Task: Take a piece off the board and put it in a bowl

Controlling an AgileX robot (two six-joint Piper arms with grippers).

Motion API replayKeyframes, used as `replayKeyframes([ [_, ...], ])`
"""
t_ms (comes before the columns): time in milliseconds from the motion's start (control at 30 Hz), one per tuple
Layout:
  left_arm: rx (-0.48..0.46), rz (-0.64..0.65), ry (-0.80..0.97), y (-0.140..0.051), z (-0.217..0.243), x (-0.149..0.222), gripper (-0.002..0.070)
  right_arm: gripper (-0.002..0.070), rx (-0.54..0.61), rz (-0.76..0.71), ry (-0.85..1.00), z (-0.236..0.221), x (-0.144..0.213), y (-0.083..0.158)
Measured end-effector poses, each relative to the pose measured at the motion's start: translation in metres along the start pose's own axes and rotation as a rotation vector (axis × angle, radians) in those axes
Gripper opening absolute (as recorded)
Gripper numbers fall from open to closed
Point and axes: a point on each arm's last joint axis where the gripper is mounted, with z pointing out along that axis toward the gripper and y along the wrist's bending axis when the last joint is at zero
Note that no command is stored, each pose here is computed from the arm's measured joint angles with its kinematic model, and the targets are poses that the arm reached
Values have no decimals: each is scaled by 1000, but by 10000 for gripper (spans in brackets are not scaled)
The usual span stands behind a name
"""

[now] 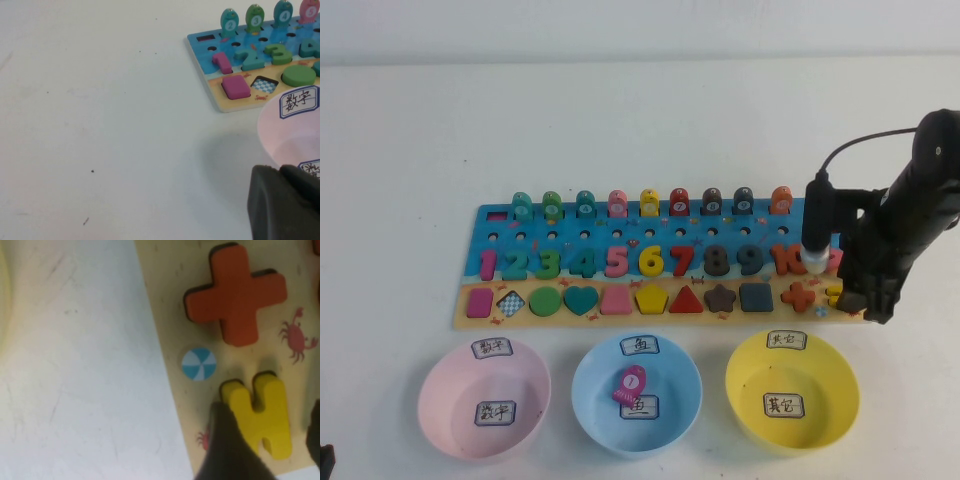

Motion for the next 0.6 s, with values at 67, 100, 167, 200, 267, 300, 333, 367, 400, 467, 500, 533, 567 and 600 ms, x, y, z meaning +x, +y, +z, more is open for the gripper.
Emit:
replayKeyframes([
  [67,0,0,0,0,0,0,-5,319,-4,2,2,0,1,0],
  [100,0,0,0,0,0,0,-5,318,-7,2,1,0,0,0],
  [167,0,0,0,0,0,0,-4,318,-13,4,3,0,1,0],
  [200,0,0,0,0,0,0,-5,317,-14,4,3,0,1,0],
  [267,0,0,0,0,0,0,-5,316,-21,7,3,0,0,0],
  [300,0,0,0,0,0,0,-5,316,-26,8,3,0,0,1],
  [333,0,0,0,0,0,0,-4,316,-33,10,4,0,1,2],
  [367,0,0,0,0,0,0,-4,316,-37,11,3,0,0,2],
  [400,0,0,0,0,0,0,-4,316,-42,13,3,0,0,2],
  [467,0,0,0,0,0,0,-5,316,-44,13,5,0,1,3],
  [500,0,0,0,0,0,0,-5,316,-45,13,4,0,1,3],
  [533,0,0,0,0,0,0,-4,316,-45,13,3,0,0,2],
  [567,0,0,0,0,0,0,-4,316,-44,13,3,0,0,2],
  [600,0,0,0,0,0,0,-5,316,-45,13,3,0,0,2],
])
